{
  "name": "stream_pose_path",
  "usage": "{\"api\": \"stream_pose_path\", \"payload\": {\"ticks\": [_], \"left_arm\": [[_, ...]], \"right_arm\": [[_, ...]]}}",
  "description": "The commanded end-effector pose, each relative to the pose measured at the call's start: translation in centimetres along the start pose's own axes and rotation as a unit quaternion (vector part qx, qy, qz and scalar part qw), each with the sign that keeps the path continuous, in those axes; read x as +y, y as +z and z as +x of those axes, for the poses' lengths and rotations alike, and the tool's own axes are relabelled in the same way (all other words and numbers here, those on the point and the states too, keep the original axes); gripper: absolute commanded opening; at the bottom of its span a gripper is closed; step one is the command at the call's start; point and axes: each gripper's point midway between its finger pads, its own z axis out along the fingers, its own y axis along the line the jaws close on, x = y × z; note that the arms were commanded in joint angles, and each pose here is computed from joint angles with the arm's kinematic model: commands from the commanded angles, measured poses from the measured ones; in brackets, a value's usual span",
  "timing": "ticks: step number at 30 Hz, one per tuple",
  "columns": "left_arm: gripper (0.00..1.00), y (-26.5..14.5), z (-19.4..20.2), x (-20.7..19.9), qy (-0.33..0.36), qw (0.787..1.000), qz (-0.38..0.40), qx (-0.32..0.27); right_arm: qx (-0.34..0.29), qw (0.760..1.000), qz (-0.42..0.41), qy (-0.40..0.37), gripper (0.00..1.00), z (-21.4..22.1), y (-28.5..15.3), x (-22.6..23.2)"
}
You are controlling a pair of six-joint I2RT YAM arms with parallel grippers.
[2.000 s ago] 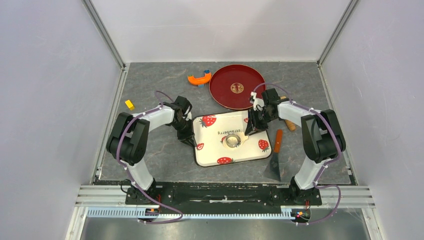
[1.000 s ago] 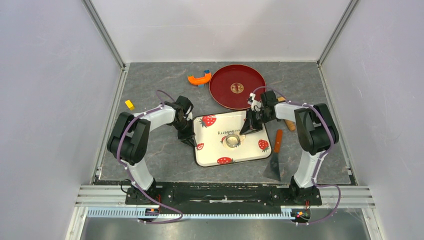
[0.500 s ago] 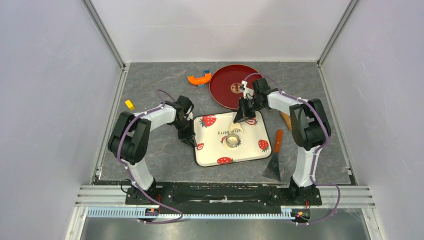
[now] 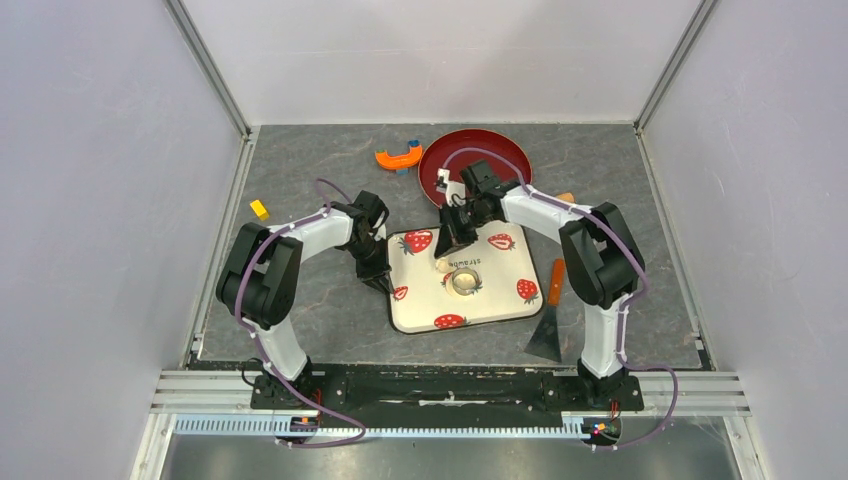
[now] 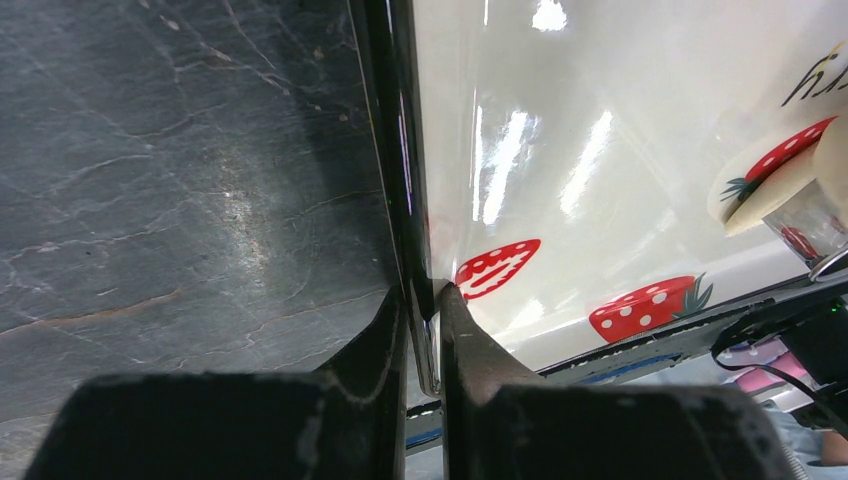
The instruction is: Roll out the dumpling wrappers from the dough
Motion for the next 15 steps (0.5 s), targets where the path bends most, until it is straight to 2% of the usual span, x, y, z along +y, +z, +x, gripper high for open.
{"api": "stream_pose_path", "payload": {"ticks": [1,15], "left_arm": [[0.02,2.0,0.3,3.7,0.040,0.995,-0.086,0.004],[0.02,2.0,0.3,3.7,0.044,0.995,-0.086,0.005]], "right_arm": [[-0.006,1.000,-0.017,-0.022,0.07,-1.0,-0.1,3.1],[0.013,0.997,-0.038,-0.067,0.07,1.3,-0.9,8.1]]}}
